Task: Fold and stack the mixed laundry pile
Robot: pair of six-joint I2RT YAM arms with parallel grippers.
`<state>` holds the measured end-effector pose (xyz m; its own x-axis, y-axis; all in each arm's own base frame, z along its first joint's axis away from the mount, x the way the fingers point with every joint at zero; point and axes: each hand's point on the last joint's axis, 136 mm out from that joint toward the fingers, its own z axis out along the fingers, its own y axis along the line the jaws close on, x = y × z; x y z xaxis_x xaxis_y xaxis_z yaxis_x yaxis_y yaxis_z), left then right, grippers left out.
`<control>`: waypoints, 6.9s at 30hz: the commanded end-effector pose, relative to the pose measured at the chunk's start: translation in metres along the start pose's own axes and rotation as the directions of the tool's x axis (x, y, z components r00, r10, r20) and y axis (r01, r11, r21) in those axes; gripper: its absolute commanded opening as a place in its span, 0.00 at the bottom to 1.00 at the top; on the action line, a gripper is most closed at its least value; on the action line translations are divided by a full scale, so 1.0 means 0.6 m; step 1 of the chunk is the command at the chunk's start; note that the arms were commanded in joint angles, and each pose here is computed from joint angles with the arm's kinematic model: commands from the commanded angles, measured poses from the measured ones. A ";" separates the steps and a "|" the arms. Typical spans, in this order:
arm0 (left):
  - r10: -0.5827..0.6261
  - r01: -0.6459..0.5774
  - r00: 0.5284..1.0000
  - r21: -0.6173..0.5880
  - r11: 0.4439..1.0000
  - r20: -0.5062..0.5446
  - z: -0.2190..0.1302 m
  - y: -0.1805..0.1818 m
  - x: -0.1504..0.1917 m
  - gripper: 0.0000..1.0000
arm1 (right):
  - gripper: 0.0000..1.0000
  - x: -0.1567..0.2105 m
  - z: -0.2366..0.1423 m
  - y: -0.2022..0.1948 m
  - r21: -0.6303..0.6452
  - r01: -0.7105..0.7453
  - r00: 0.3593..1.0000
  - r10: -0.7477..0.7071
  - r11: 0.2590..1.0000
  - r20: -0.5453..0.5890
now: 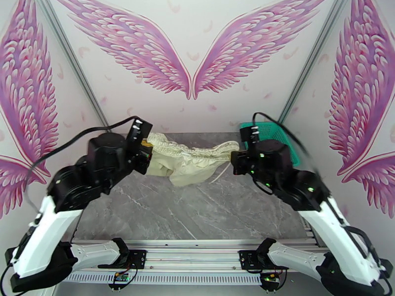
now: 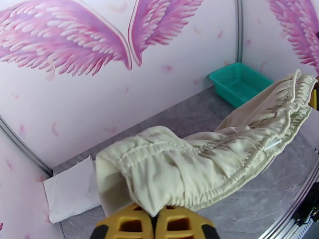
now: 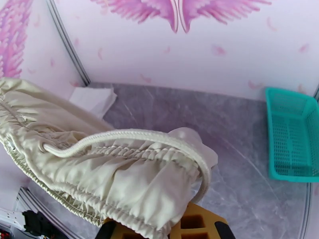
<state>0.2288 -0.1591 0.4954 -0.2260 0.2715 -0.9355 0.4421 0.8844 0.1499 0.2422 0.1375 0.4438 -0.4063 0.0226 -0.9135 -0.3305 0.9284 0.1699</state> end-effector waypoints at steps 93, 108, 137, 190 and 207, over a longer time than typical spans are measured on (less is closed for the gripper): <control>-0.726 0.469 0.475 -0.555 0.687 -0.497 0.251 0.083 0.626 0.55 | 0.38 0.428 0.377 -0.051 0.063 -0.055 0.747 0.083 0.996 -0.660; -0.812 0.515 0.361 -0.628 0.583 -0.459 0.417 0.148 0.703 0.35 | 0.08 0.553 0.485 -0.164 0.313 -0.134 0.605 0.328 0.940 -0.726; -0.499 0.502 0.632 -0.176 0.847 -0.593 0.781 0.008 0.493 0.41 | 0.21 0.482 0.253 -0.092 0.351 -0.114 0.716 0.322 0.929 -0.619; -0.543 0.357 0.563 -0.410 0.839 -0.623 0.329 0.009 0.597 0.70 | 0.66 0.434 0.343 -0.285 0.417 -0.224 0.728 0.436 0.881 -0.530; -0.574 0.644 0.402 -0.226 0.731 -0.713 0.222 -0.207 0.710 0.87 | 0.72 0.600 0.187 -0.276 0.451 -0.665 0.443 0.800 0.596 -0.405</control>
<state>0.1822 -0.1783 0.0268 -0.9744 -0.0711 -0.2133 -0.0064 0.9570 -0.2901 0.2361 0.0224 0.0420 -0.8109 0.5676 -0.1427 0.4594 0.7684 0.4455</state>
